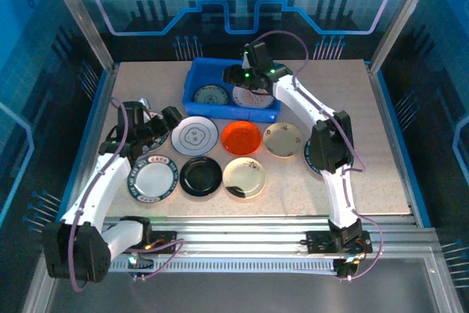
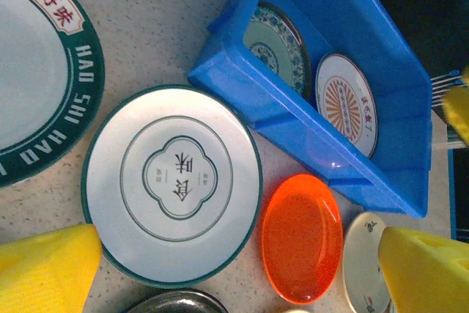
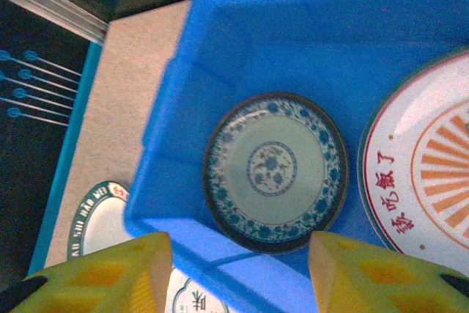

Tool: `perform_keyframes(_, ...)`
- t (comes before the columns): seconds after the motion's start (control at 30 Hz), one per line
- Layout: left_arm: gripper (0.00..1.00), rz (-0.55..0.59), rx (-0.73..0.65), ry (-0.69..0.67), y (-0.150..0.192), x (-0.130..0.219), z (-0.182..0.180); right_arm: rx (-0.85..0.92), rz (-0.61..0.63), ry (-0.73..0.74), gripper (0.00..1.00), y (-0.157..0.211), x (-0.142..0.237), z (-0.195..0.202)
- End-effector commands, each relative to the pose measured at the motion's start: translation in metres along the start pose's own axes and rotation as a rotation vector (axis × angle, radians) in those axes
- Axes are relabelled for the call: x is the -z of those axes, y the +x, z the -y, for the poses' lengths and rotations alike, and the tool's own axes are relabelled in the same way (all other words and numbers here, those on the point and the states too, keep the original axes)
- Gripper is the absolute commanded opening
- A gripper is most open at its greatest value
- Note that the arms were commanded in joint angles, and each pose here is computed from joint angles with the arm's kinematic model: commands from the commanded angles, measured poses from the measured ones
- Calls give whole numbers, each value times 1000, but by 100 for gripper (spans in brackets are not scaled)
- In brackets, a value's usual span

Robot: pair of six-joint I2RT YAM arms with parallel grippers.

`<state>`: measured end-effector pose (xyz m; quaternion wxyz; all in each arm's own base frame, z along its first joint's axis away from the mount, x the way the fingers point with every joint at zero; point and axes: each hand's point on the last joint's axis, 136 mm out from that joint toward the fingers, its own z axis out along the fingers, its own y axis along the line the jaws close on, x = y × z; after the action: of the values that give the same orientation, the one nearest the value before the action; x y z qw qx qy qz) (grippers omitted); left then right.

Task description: Place the plates into the plastic bin on the countertop

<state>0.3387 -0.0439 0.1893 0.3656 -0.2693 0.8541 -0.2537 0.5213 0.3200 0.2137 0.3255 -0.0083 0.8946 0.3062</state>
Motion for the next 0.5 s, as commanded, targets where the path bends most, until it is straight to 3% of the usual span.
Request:
perform_keyframes(0.0,98,29,-16,-19,-9,5,-1,85,9,0,53,-6,31,-11)
perform_keyframes(0.3,97,37,100,-245,-12,16,-61,140,-43,-45,61,23,53,-20)
perform_keyframes(0.47,89,127,279,-267,-31,20,-98,117,-92,-95,51,50,51,-20)
